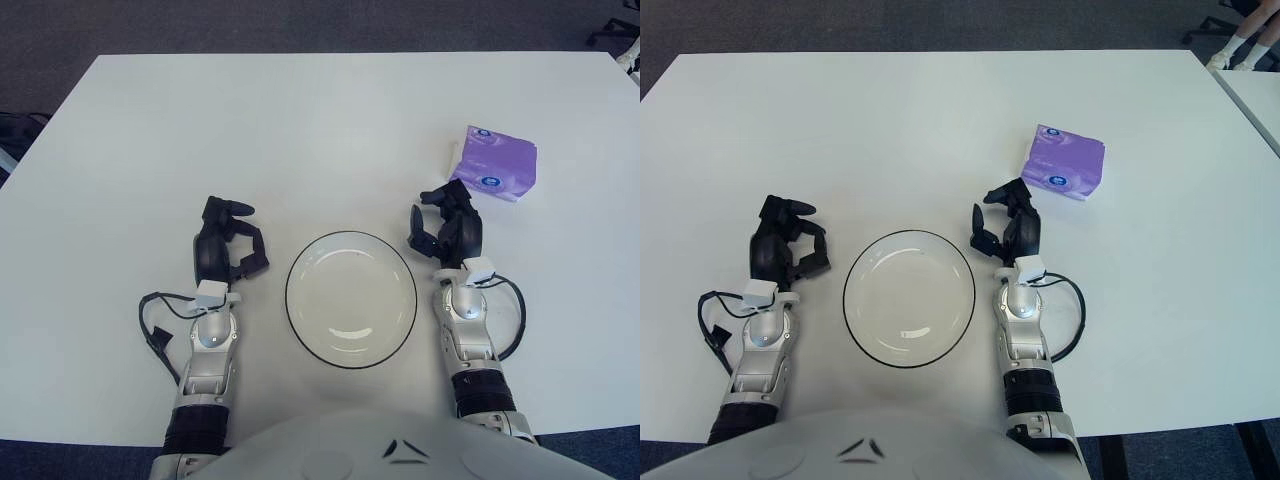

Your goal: Put the tissue paper into the plate.

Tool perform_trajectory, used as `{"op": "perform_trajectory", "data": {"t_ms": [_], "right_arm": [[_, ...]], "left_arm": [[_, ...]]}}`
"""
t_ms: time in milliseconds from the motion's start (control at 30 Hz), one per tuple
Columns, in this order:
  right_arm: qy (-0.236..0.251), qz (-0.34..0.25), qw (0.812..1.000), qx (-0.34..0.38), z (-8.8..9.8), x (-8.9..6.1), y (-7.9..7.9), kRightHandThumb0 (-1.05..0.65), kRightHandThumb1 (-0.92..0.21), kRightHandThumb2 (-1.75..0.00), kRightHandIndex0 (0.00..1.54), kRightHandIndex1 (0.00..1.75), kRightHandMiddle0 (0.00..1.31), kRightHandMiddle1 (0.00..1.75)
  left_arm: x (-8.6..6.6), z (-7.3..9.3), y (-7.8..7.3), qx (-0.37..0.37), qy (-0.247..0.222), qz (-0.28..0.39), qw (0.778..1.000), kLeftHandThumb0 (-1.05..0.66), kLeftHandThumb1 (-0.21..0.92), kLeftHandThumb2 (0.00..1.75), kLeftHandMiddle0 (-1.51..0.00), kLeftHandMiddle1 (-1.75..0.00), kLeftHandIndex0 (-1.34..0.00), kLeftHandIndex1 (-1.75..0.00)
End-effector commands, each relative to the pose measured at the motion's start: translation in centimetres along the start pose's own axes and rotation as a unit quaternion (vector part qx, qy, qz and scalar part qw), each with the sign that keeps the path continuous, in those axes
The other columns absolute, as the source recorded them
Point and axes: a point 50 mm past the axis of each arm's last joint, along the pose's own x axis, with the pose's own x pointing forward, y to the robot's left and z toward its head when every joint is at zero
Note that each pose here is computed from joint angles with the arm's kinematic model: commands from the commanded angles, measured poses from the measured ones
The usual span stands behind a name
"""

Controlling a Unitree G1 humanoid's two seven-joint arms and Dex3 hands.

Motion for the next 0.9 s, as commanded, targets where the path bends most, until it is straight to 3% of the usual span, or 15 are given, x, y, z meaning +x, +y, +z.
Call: {"op": "perform_trajectory", "data": {"t_ms": [0,500,667,767,833,867], "right_arm": [[0.1,-0.01,0.995,-0.026,-3.7,-3.0,-1.1,-0.01,-0.47,-1.04,0.56,1.43,0.42,1.75],[0.1,-0.005,0.994,-0.031,-3.7,-3.0,-1.2,-0.01,-0.47,-1.04,0.57,1.44,0.4,1.75],[0.065,0.042,0.997,-0.024,-2.9,-2.7,-1.1,-0.01,-0.54,-0.95,0.54,1.43,0.35,1.75],[0.033,0.078,0.996,-0.034,-2.2,-2.7,-1.1,-0.26,-0.69,-0.82,0.37,1.33,0.31,1.75],[0.008,0.127,0.989,-0.069,-1.4,-2.6,-1.3,-0.31,-0.77,-0.72,0.27,1.28,0.27,1.75],[-0.002,0.15,0.985,-0.087,-1.2,-2.6,-1.4,-0.4,-0.78,-0.73,0.21,1.21,0.22,1.67]], "left_arm": [[-2.2,-3.5,-0.1,0.016,0.092,-0.008,0.996,-0.01,0.34,1.28,-0.67,-1.63,-0.36,-1.75],[-2.3,-3.6,-0.1,0.016,0.097,-0.009,0.995,-0.01,0.3,1.33,-0.67,-1.67,-0.37,-1.75],[-2.3,-3.5,-0.1,0.016,0.097,-0.008,0.995,-0.01,0.32,1.3,-0.67,-1.65,-0.36,-1.75],[-2.3,-3.6,-0.1,0.016,0.097,-0.008,0.995,-0.01,0.32,1.3,-0.67,-1.65,-0.36,-1.75],[-2.3,-3.6,-0.1,0.017,0.098,-0.009,0.995,-0.01,0.32,1.3,-0.67,-1.65,-0.36,-1.75],[-2.3,-3.6,-0.1,0.017,0.099,-0.01,0.995,-0.01,0.32,1.3,-0.67,-1.65,-0.36,-1.75]]}}
